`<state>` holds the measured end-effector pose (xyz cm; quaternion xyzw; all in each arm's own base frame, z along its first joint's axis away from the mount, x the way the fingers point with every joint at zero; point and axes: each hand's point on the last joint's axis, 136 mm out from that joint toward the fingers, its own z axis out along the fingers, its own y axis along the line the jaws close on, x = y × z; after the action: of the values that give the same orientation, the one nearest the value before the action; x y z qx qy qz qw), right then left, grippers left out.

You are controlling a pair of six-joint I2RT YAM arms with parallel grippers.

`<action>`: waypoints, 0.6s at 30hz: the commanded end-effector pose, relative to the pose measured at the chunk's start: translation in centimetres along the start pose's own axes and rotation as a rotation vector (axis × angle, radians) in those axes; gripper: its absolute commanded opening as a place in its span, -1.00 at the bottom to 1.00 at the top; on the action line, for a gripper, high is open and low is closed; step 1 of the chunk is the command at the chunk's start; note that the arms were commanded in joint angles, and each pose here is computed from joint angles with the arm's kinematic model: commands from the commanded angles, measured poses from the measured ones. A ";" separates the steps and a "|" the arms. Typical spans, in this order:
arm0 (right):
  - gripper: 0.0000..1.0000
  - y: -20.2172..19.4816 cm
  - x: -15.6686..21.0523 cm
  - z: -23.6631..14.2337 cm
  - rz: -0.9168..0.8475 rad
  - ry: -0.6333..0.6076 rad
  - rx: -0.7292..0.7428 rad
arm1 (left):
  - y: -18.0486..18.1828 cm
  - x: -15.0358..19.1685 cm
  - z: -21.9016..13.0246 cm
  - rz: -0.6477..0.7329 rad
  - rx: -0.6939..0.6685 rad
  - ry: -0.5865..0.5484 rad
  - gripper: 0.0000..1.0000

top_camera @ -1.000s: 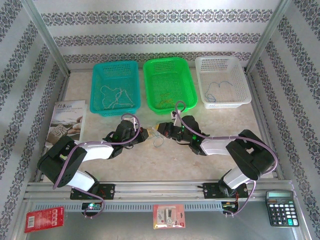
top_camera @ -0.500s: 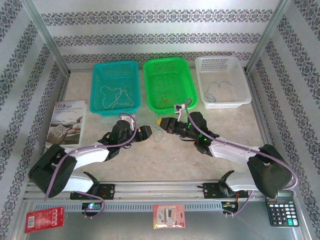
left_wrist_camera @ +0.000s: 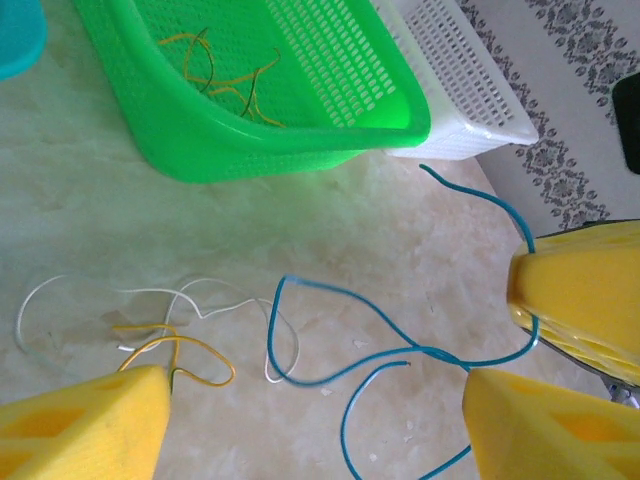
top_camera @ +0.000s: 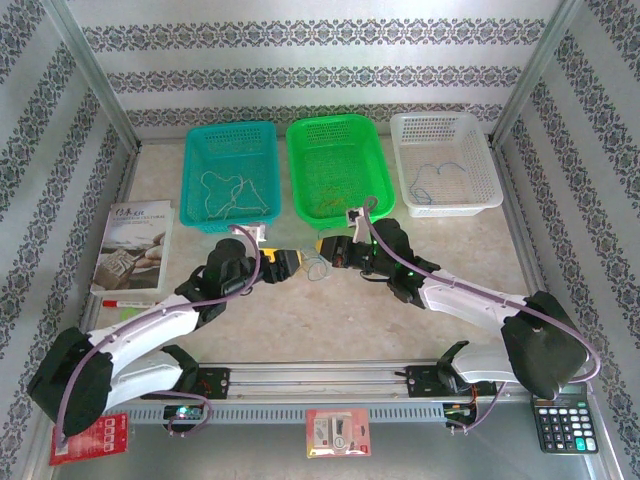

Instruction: Untangle the cables

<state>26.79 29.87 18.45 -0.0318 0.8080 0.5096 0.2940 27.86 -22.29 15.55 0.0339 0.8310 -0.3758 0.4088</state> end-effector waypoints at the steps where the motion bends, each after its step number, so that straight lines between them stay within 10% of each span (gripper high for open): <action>1: -1.00 1.9 -1.0 -0.3 -0.054 -0.026 -0.025 | -1.5 -0.1 0.6 0.061 0.062 0.030 0.45; 18: -1.00 2.9 -1.0 0.5 -0.066 -0.023 -0.032 | -2.5 3.3 2.2 0.023 0.143 0.107 0.35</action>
<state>26.50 30.74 19.67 -0.0466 0.8051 0.5091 0.3007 26.75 -25.28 13.72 0.0826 0.8329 -0.4074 0.3653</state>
